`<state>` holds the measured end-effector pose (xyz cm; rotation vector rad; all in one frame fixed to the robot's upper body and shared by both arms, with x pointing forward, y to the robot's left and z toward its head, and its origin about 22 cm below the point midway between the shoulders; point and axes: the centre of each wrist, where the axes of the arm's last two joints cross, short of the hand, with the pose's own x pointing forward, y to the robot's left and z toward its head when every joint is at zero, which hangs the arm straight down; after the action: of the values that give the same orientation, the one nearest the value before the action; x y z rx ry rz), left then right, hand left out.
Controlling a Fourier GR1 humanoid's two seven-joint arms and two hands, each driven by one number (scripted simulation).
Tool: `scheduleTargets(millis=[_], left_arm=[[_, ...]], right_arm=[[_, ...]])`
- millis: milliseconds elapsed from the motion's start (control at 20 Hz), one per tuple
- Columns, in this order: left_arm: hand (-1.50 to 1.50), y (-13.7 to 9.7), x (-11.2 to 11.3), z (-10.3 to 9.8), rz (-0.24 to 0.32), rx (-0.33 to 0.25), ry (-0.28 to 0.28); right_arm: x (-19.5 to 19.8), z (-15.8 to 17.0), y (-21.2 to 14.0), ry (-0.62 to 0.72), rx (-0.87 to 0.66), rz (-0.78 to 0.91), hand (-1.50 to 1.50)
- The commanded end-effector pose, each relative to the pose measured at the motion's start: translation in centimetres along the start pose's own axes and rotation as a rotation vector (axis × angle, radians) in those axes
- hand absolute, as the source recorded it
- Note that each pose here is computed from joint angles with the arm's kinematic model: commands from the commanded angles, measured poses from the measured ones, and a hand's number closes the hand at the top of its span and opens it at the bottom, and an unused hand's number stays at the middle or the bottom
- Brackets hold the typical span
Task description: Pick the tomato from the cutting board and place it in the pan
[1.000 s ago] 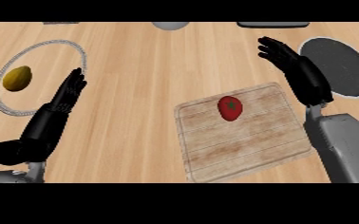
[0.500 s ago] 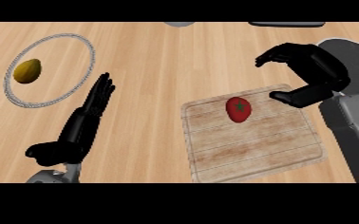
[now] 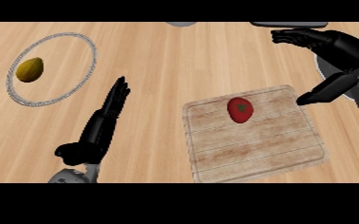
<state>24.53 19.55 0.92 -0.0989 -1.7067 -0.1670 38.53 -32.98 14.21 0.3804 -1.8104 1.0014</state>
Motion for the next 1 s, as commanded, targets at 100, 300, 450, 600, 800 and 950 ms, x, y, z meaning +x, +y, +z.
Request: scheduleTargets(millis=[100, 300, 450, 600, 800, 950], left_arm=[[0.0, -0.1, -0.3, -0.4, 0.005, 0.012, 0.015], [0.0, 0.2, -0.5, 0.1, 0.009, 0.01, 0.011], [0.0, 0.3, 0.7, 0.3, 0.014, -0.002, 0.006], [0.0, 0.3, -0.2, -0.5, 0.0, 0.029, 0.009], [0.0, 0.1, 0.2, 0.7, 0.007, 0.028, 0.01], [0.0, 0.3, -0.7, -0.2, 0.004, 0.036, 0.014]], right_arm=[[2.0, -3.8, 0.4, -0.022, 0.29, 0.128, -1.5], [2.3, -6.5, 2.4, 0.059, 0.415, 0.263, -1.5], [2.4, -7.9, 4.3, 0.115, 0.519, 0.394, -1.5], [1.9, -8.6, 6.2, 0.103, 0.61, 0.49, -1.5], [0.2, -8.5, 7.8, 0.142, 0.664, 0.603, -1.5], [-2.8, -6.6, 9.0, 0.176, 0.713, 0.622, -1.5]])
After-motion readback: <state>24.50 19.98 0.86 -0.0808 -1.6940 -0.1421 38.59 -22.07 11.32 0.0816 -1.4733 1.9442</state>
